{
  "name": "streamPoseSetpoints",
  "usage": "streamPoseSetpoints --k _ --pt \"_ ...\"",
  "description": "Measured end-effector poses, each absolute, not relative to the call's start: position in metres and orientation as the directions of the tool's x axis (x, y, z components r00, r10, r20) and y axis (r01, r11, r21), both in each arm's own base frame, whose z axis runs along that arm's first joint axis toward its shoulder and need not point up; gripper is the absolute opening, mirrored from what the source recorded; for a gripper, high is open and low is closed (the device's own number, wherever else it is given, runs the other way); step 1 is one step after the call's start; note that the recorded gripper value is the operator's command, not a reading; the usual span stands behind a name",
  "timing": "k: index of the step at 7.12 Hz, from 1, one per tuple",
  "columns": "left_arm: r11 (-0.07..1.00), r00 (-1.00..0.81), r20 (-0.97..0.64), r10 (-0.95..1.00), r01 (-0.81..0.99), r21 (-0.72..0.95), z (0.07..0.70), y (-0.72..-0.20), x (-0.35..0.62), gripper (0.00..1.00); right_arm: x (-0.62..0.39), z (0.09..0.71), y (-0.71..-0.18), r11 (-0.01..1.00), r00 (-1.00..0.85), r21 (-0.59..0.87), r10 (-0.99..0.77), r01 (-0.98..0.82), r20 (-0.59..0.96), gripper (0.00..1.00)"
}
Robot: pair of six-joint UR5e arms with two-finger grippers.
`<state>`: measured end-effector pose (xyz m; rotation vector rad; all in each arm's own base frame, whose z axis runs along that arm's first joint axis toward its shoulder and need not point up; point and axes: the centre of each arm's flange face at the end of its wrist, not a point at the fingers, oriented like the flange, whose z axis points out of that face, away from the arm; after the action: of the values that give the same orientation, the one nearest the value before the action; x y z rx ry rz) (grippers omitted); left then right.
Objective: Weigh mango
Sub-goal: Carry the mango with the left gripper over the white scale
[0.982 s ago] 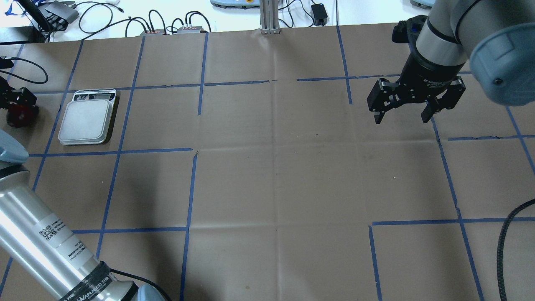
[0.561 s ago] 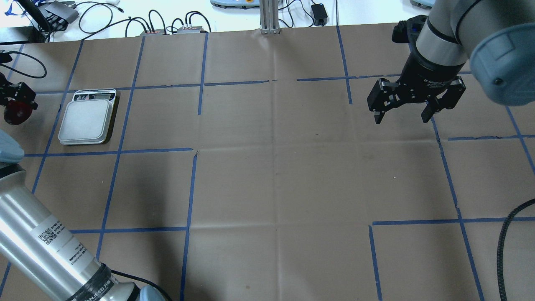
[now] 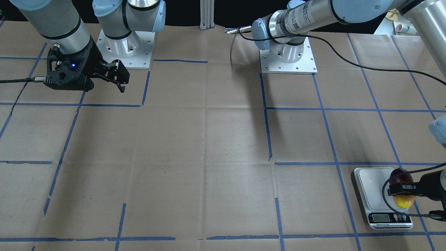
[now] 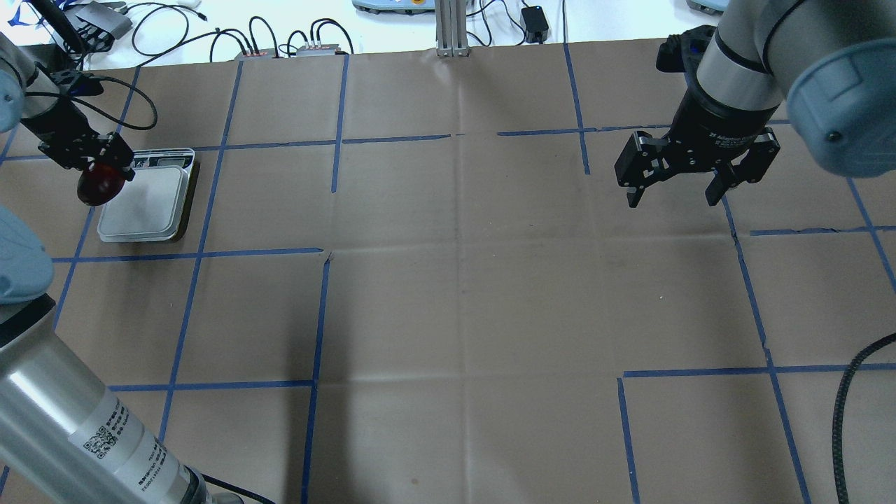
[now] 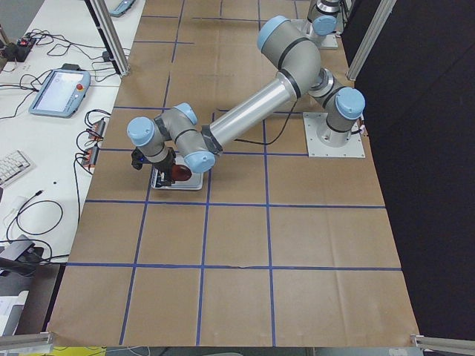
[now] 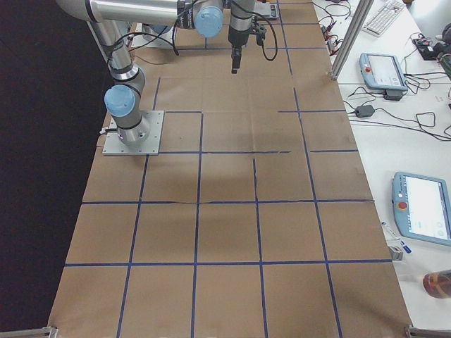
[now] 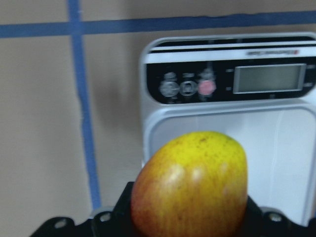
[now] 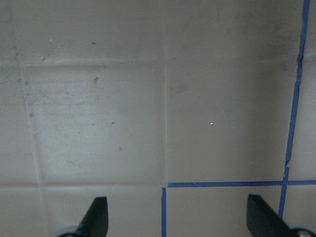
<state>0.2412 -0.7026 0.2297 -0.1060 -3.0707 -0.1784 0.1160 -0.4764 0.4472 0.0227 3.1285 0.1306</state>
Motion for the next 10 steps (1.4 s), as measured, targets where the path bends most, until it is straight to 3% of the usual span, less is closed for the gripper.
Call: streamPoseSetpoints --k 1,4,6,10 --pt "0.991 -0.995 0.069 0.068 0.076 0.113 0.222 -0.704 0.234 0.99 0.116 0.447 -0.476 0.996 -1.0 0.083 0.015 0.014 -0.01 1.0" --pt "0.994 -0.997 0.053 0.058 0.062 0.089 0.234 -0.704 0.223 0.99 0.116 0.447 -0.476 0.996 -1.0 0.083 0.015 0.014 -0.01 1.0" --pt "0.997 -0.998 0.012 0.064 0.065 0.038 0.307 -0.7 0.173 0.99 0.116 0.447 -0.476 0.996 -1.0 0.083 0.015 0.014 -0.01 1.0" --pt "0.997 -0.997 -0.002 -0.073 -0.073 0.006 0.463 -0.636 -0.062 1.0 0.116 0.447 -0.476 0.996 -1.0 0.083 0.015 0.014 -0.01 1.0"
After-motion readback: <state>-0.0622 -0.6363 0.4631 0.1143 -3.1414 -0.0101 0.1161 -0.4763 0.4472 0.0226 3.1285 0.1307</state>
